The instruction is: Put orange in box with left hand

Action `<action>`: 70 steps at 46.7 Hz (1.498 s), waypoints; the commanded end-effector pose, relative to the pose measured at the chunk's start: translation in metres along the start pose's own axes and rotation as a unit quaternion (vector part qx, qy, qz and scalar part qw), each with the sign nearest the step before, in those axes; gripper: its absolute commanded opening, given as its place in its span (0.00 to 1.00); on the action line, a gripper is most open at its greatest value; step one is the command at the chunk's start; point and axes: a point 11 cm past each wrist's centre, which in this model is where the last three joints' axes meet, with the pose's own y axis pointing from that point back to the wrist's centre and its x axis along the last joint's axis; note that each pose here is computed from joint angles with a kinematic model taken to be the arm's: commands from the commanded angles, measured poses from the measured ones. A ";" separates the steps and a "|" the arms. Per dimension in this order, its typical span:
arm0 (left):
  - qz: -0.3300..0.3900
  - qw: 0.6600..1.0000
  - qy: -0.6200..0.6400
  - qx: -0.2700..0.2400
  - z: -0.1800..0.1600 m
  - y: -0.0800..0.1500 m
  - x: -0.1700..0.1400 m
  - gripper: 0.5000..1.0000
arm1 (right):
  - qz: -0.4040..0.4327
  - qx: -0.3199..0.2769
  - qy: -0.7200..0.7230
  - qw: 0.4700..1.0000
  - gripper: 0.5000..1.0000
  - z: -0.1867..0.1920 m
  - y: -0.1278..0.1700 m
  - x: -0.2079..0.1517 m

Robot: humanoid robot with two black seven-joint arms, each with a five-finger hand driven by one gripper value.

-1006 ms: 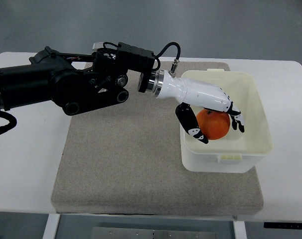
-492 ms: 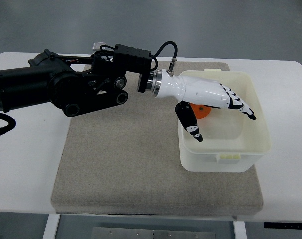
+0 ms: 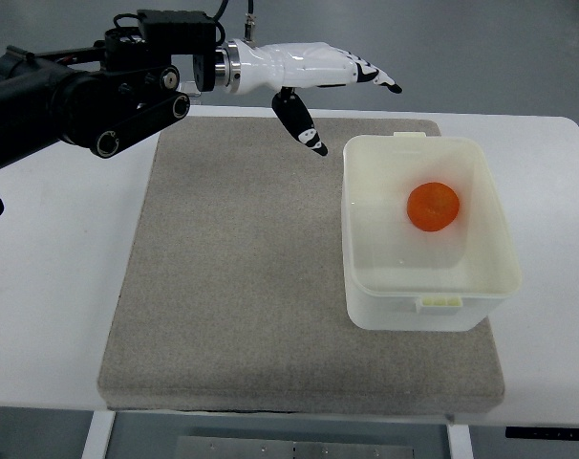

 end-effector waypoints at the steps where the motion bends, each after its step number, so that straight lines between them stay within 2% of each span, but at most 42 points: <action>1: 0.010 0.999 0.001 0.038 -0.023 0.012 0.005 0.92 | 0.000 0.000 0.000 1.000 0.85 0.000 0.000 0.000; 5: 0.019 0.997 0.004 0.072 -0.043 0.026 0.009 0.91 | 0.000 0.000 0.000 1.000 0.85 0.000 0.000 0.000; 17: 0.101 0.972 0.047 0.207 -0.117 0.096 0.031 0.91 | 0.000 0.000 0.000 1.000 0.85 0.000 0.000 0.000; 20: 0.111 0.966 0.060 0.227 -0.128 0.107 0.024 0.90 | 0.000 0.000 -0.001 1.000 0.85 0.000 0.000 0.000; 27: 0.113 0.958 0.072 0.253 -0.141 0.124 0.010 0.91 | 0.000 0.000 -0.001 1.000 0.85 0.000 0.000 0.000; 37: 0.138 0.946 0.099 0.274 -0.151 0.138 0.009 0.92 | 0.000 0.000 -0.001 1.000 0.85 0.000 0.000 0.000; 42: 0.157 0.920 0.136 0.332 -0.165 0.150 0.002 0.92 | 0.000 0.000 0.000 1.000 0.85 0.000 0.000 0.000; 49: 0.182 0.866 0.213 0.414 -0.183 0.169 -0.022 0.92 | 0.000 0.000 0.000 1.000 0.85 0.000 0.000 0.000; 56: 0.223 0.834 0.286 0.416 -0.187 0.174 -0.038 0.92 | 0.000 0.001 0.000 1.000 0.85 -0.001 0.000 0.000; 70: 0.314 0.774 0.422 0.353 -0.186 0.173 -0.047 0.92 | 0.000 0.000 0.000 1.000 0.85 0.000 0.000 0.000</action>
